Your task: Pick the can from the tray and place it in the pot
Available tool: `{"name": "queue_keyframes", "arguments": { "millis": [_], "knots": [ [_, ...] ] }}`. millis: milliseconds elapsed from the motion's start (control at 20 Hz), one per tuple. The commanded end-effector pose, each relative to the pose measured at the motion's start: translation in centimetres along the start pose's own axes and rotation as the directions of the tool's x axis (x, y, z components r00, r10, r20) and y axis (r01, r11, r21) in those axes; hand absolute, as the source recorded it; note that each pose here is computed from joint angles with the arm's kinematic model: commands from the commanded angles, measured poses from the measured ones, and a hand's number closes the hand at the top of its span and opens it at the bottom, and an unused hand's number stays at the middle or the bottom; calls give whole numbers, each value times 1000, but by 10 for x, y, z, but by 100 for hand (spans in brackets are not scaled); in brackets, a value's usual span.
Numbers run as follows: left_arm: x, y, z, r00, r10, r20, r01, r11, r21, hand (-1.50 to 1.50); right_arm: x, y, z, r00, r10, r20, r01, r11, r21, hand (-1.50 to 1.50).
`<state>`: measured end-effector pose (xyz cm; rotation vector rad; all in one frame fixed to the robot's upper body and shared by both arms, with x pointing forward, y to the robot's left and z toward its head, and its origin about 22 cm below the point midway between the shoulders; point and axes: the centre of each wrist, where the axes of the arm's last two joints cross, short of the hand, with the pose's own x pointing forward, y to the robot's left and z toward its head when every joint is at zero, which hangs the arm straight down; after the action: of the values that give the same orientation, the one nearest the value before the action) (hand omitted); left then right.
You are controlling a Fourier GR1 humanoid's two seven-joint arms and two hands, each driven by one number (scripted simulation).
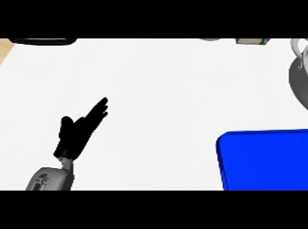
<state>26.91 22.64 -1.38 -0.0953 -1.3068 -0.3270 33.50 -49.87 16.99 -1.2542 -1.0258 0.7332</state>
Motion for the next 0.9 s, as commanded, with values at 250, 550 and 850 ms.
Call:
{"name": "queue_keyframes", "arguments": {
  "millis": [250,550,850],
  "knots": [
    [-9,3,3,1000,-16,-11,16,1000,5,0,35,55,-20,960,136,-246,-32,922,385,150],
    [-8,-9,5,1000,2,-17,-2,1000,8,0,48,52,-30,982,6,-187,63,931,361,-150],
    [-13,8,8,1000,6,-27,-6,1000,19,0,69,37,-36,870,-490,-56,492,870,29,-150]
  ]
}}
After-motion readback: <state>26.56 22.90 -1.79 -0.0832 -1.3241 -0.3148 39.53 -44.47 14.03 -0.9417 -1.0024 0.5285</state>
